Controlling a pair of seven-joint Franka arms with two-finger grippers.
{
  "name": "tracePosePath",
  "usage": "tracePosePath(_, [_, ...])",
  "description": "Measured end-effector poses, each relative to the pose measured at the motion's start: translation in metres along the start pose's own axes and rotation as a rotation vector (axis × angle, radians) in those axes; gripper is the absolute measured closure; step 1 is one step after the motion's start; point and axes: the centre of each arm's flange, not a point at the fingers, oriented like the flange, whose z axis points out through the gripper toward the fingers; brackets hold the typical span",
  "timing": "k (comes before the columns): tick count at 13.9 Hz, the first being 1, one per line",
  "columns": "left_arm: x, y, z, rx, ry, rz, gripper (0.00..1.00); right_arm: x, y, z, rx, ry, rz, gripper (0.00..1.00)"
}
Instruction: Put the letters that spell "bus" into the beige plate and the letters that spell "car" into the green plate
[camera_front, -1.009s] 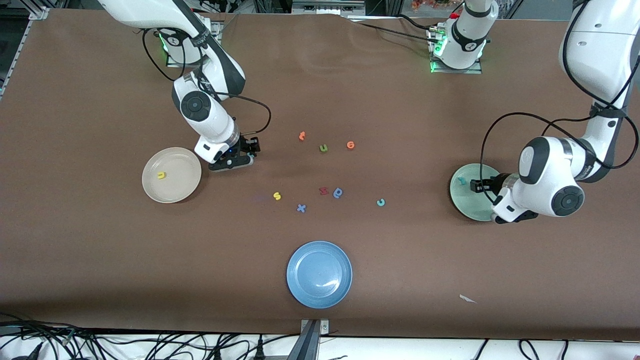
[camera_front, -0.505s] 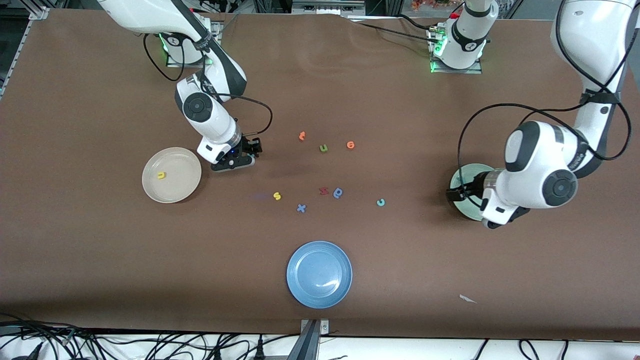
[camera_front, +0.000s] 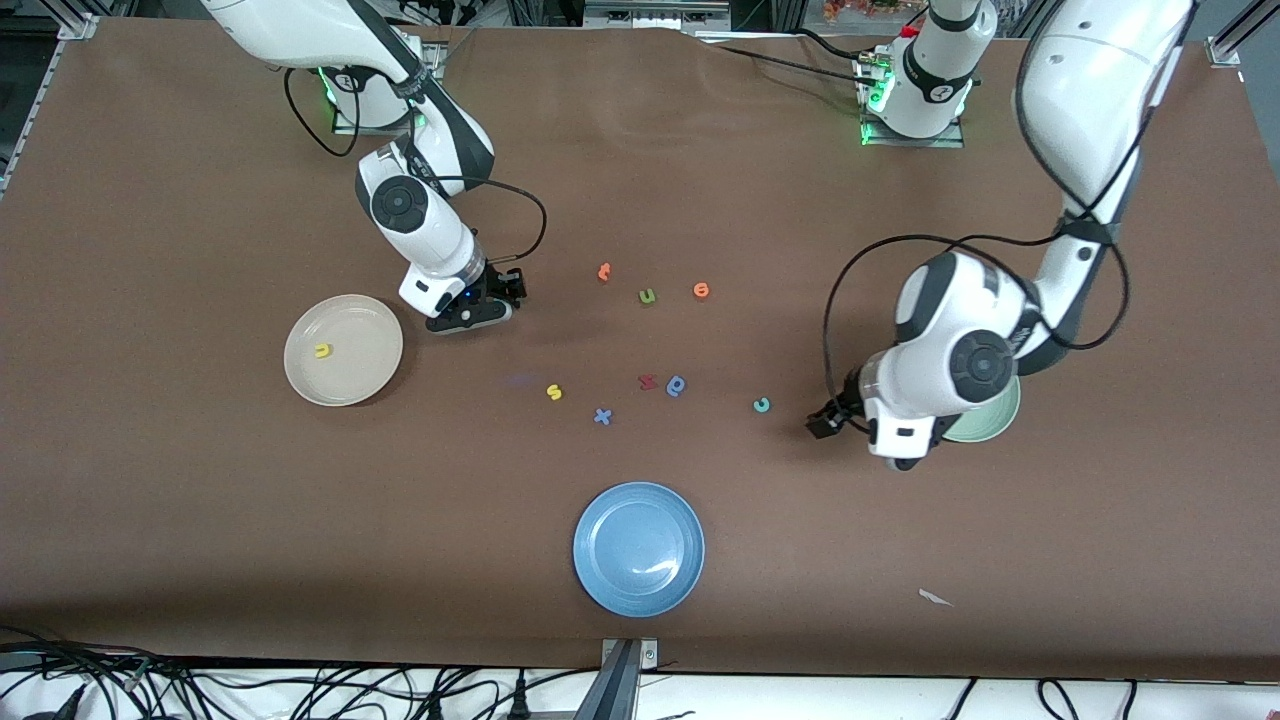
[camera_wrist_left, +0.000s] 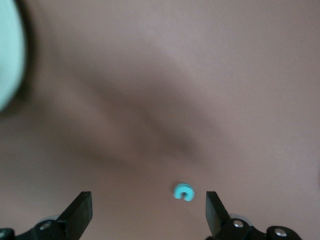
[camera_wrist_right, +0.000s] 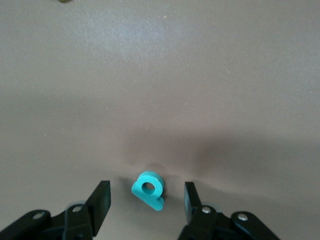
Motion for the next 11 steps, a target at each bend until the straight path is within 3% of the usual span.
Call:
tracePosePath(4, [-0.033, 0.027, 0.039, -0.024, -0.001, -0.040, 0.00, -0.006, -0.005, 0.004, 0.002, 0.003, -0.013, 0.34])
tracePosePath(8, [-0.037, 0.033, 0.065, -0.036, 0.048, -0.058, 0.00, -0.009, -0.005, 0.006, 0.000, 0.004, -0.020, 0.36])
tracePosePath(10, [-0.039, 0.034, 0.073, -0.025, 0.058, -0.057, 0.04, -0.010, -0.005, 0.006, -0.002, 0.005, -0.027, 0.38])
tracePosePath(11, [-0.041, 0.034, 0.076, -0.022, 0.058, -0.056, 0.12, -0.010, -0.005, 0.006, -0.003, 0.006, -0.030, 0.38])
